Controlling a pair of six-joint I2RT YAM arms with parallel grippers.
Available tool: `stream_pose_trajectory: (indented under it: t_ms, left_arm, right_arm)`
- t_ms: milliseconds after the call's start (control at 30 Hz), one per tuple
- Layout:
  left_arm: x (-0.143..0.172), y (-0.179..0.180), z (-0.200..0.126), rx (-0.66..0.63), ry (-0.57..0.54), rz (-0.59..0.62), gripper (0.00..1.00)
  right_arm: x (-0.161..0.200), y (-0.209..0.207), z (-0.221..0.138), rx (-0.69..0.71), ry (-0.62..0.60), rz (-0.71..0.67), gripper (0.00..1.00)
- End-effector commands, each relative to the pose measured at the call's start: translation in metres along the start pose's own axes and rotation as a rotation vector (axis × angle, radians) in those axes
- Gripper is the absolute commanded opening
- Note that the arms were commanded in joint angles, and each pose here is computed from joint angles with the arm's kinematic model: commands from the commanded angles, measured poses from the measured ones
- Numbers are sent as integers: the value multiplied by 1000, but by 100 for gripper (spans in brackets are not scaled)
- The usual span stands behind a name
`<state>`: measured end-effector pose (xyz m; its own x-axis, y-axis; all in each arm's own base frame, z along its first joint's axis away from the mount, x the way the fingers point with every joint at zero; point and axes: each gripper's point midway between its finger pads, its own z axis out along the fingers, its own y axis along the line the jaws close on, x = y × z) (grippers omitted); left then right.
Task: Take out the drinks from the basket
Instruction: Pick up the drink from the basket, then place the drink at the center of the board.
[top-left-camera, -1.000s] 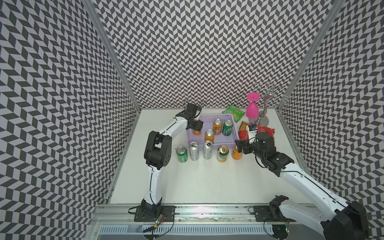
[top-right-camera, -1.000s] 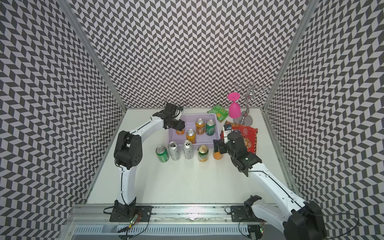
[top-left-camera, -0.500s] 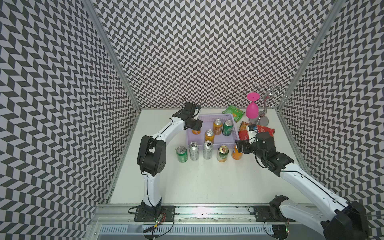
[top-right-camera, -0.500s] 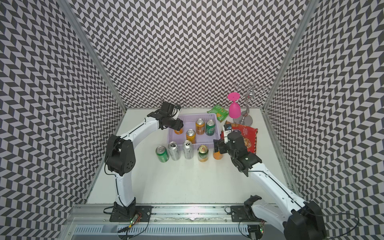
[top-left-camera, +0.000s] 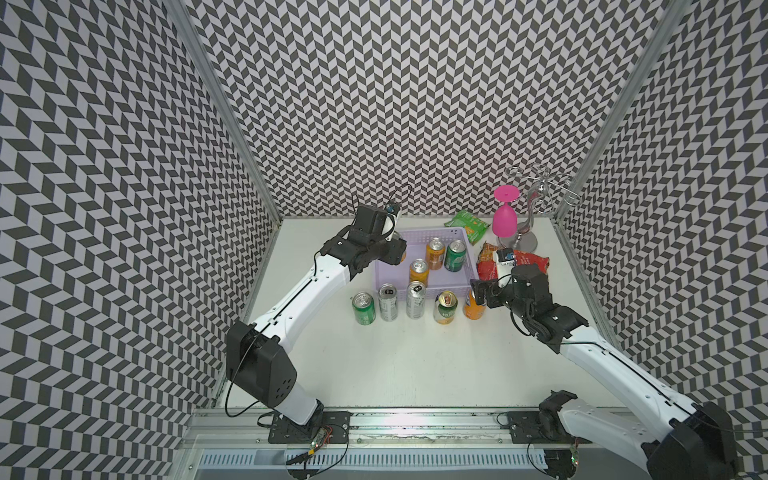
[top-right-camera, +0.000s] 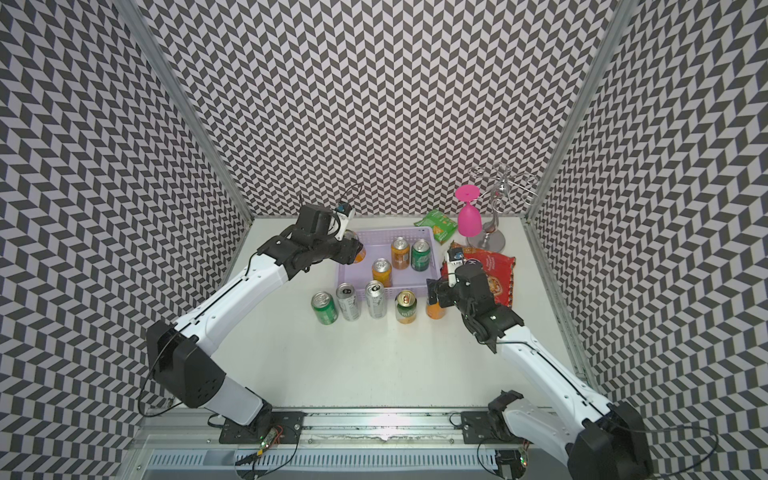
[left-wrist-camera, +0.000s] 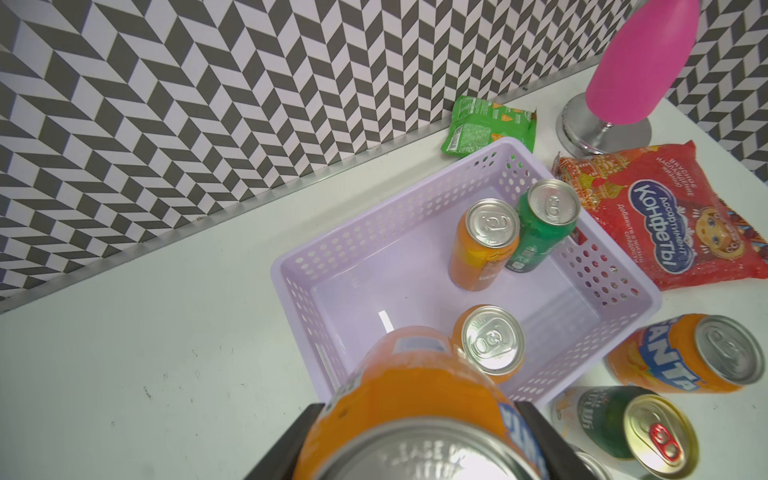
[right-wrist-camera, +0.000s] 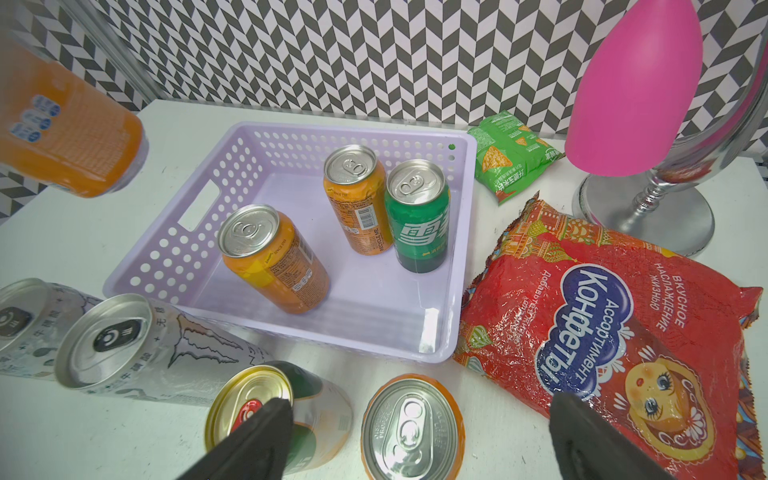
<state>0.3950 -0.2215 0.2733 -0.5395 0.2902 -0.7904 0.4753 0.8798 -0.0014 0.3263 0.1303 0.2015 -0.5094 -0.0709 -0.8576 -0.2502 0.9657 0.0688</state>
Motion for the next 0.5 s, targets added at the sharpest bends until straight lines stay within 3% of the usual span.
stream_pose_trajectory:
  t_ms: [0,467]
  left_arm:
    - [-32,-4,-41,-19,-148,-15,56]
    - [16,-40,-108,53,-131,-18,56]
  right_arm:
    - [-15,-1,-3,-3,-64,6,100]
    - [-15,-1,-3,-2,-64,7,100]
